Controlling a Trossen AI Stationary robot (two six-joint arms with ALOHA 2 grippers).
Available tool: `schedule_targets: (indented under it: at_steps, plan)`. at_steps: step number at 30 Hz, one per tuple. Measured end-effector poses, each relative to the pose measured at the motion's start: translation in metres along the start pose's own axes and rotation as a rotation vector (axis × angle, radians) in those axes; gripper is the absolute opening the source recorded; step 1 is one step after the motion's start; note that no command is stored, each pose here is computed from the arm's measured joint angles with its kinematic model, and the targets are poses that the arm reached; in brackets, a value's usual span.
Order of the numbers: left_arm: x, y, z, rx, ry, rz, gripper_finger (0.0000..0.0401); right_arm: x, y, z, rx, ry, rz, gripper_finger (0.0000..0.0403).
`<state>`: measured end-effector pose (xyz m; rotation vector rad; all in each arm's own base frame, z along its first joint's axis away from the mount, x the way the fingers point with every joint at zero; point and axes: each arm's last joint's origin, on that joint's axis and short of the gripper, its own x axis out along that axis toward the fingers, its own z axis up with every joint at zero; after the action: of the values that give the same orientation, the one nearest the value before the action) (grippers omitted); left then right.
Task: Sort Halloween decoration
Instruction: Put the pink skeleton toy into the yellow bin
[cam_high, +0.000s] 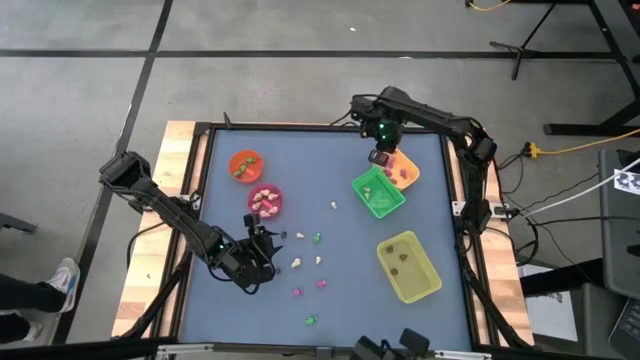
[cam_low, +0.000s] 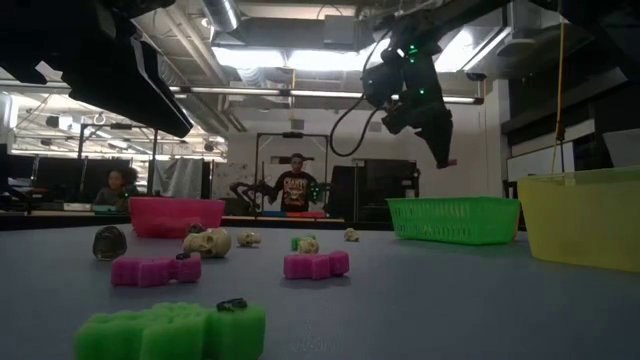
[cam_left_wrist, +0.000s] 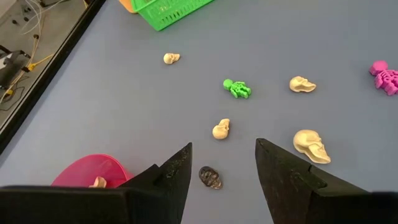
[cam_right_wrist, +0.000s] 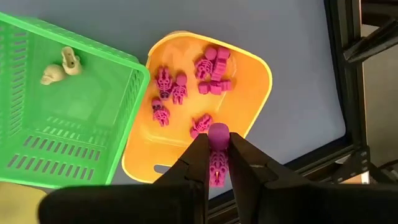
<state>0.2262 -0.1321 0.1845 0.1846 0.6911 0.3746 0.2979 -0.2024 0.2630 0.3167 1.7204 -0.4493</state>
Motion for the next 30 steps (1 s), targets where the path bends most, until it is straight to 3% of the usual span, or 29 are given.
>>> schedule_targets:
  at_steps: [30]
  plan:
    - [0.0000,-0.0005,-0.0003,-0.007,0.011,-0.020,0.0160,0.0000,0.0010,0.0003,0.014,-0.002,0.000,0.0046]
